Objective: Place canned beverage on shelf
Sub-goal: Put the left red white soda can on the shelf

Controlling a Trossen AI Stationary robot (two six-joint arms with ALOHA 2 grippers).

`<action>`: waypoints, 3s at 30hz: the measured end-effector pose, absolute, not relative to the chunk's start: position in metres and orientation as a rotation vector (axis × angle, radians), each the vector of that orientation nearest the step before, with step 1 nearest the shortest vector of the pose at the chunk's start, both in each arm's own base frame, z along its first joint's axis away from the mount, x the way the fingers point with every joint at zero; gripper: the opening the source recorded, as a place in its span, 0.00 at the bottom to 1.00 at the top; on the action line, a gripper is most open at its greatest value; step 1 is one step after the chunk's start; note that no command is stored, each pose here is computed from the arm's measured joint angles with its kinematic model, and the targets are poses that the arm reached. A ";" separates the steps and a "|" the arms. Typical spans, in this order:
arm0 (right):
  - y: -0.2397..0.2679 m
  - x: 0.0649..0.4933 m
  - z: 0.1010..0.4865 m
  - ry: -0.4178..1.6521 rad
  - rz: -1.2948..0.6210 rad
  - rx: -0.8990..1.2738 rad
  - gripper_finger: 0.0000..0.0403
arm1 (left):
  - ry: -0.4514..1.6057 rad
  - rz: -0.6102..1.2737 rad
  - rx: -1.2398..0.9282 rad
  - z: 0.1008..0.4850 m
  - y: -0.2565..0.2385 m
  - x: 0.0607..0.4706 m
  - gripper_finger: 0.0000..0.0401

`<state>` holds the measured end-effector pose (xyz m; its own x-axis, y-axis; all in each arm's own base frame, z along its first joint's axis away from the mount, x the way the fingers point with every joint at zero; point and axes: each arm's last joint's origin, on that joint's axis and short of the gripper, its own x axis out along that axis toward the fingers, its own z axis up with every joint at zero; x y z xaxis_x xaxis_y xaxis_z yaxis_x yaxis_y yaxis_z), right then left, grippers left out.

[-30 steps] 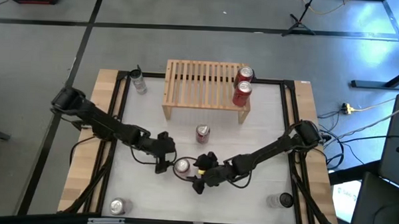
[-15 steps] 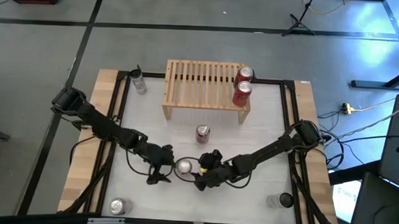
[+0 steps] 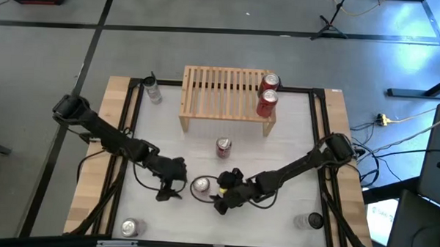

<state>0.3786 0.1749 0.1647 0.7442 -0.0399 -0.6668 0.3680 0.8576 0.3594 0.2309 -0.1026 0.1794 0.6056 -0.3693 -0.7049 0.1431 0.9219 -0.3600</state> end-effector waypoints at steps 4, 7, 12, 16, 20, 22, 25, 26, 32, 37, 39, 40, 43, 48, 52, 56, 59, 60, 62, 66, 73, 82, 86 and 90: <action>0.175 0.383 0.165 0.623 -0.278 0.473 0.82 | 0.801 -0.217 -0.196 0.178 -0.101 0.237 0.84; 0.170 0.384 0.162 0.621 -0.307 0.451 0.82 | 0.771 -0.280 -0.184 0.178 -0.105 0.241 0.84; 0.169 0.383 0.159 0.656 -0.304 0.414 0.82 | 0.756 -0.365 -0.195 0.178 -0.113 0.241 0.84; 0.165 0.379 0.157 0.705 -0.334 0.373 0.82 | 0.755 -0.395 -0.187 0.178 -0.119 0.238 0.84; 0.165 0.375 0.166 0.725 -0.301 0.393 0.82 | 0.764 -0.397 -0.189 0.178 -0.121 0.236 0.84; 0.172 0.374 0.167 0.736 -0.246 0.416 0.82 | 0.772 -0.390 -0.218 0.180 -0.121 0.235 0.84; 0.194 0.373 0.173 0.637 -0.181 0.447 0.82 | 0.776 -0.407 -0.243 0.184 -0.120 0.233 0.84; 0.201 0.374 0.173 0.578 -0.176 0.451 0.82 | 0.772 -0.408 -0.244 0.185 -0.120 0.232 0.84; 0.219 0.377 0.138 0.414 -0.325 0.323 0.82 | 0.778 -0.321 -0.211 0.185 -0.115 0.230 0.84; 0.222 0.385 0.121 0.344 -0.344 0.358 0.82 | 0.748 -0.243 -0.146 0.184 -0.113 0.232 0.84; 0.220 0.387 0.115 0.316 -0.381 0.329 0.82 | 0.742 -0.242 -0.137 0.183 -0.113 0.234 0.84; 0.219 0.388 0.115 0.306 -0.387 0.322 0.82 | 0.746 -0.247 -0.129 0.182 -0.112 0.234 0.84; 0.215 0.391 0.113 0.300 -0.399 0.310 0.82 | 0.746 -0.279 -0.109 0.179 -0.113 0.237 0.84; 0.211 0.395 0.113 0.305 -0.393 0.263 0.82 | 0.702 -0.300 -0.079 0.174 -0.115 0.245 0.84; 0.206 0.398 0.113 0.313 -0.395 0.227 0.82 | 0.701 -0.313 -0.091 0.169 -0.115 0.249 0.84; 0.204 0.399 0.113 0.321 -0.383 0.230 0.82 | 0.716 -0.332 -0.095 0.167 -0.116 0.249 0.84; 0.204 0.399 0.113 0.318 -0.383 0.230 0.78 | 0.718 -0.334 -0.096 0.167 -0.116 0.249 0.84; 0.204 0.399 0.113 0.315 -0.384 0.230 0.76 | 0.718 -0.334 -0.097 0.167 -0.116 0.250 0.84; 0.204 0.399 0.115 0.312 -0.382 0.232 0.69 | 0.719 -0.343 -0.108 0.169 -0.114 0.249 0.84; 0.201 0.400 0.128 0.291 -0.381 0.237 0.64 | 0.718 -0.341 -0.126 0.187 -0.112 0.243 0.84; 0.199 0.396 0.169 0.222 -0.348 0.303 0.64 | 0.684 -0.363 -0.165 0.234 -0.106 0.227 0.84; 0.191 0.379 0.228 0.210 -0.292 0.337 0.65 | 0.521 -0.375 -0.252 0.298 -0.098 0.211 0.84; 0.184 0.366 0.252 0.227 -0.289 0.327 0.65 | 0.437 -0.276 -0.242 0.320 -0.088 0.216 0.84; 0.175 0.352 0.277 0.248 -0.271 0.324 0.65 | 0.353 -0.157 -0.189 0.352 -0.074 0.225 0.84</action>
